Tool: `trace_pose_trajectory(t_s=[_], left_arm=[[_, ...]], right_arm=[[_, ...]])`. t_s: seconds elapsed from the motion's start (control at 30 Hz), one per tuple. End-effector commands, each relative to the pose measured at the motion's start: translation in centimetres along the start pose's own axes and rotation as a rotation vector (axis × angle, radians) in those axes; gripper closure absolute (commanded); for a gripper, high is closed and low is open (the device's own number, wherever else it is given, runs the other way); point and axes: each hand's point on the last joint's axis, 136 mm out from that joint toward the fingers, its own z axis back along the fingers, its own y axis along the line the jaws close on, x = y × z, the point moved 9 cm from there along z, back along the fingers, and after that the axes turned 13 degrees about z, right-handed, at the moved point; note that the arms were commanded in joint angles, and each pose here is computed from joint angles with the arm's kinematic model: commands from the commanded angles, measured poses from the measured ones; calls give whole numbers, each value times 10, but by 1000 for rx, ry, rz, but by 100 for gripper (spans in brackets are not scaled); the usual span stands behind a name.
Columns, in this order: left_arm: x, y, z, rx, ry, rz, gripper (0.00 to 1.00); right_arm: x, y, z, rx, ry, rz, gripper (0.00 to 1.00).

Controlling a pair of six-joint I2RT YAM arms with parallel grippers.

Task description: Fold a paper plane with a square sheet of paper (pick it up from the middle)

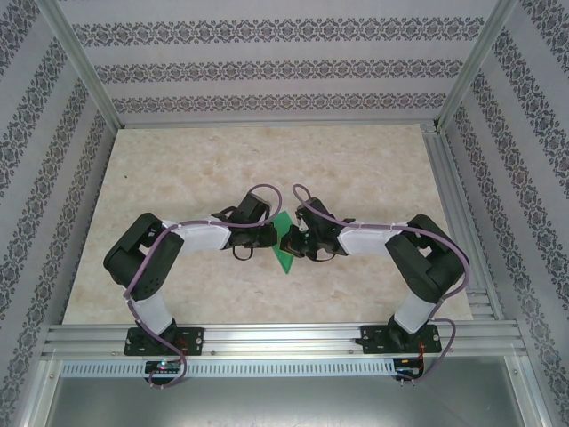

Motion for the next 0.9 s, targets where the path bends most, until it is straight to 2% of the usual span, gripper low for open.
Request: trace_pose_trajectory(t_s=[0.0,0.87], left_arm=[[7,0,1,17,-14,1,85],[4,3,-4,22,12,6,85]], right_arm=[[2,5,-4,9,-4,33,92],[5,-5,-13,-19,-39,20,92]])
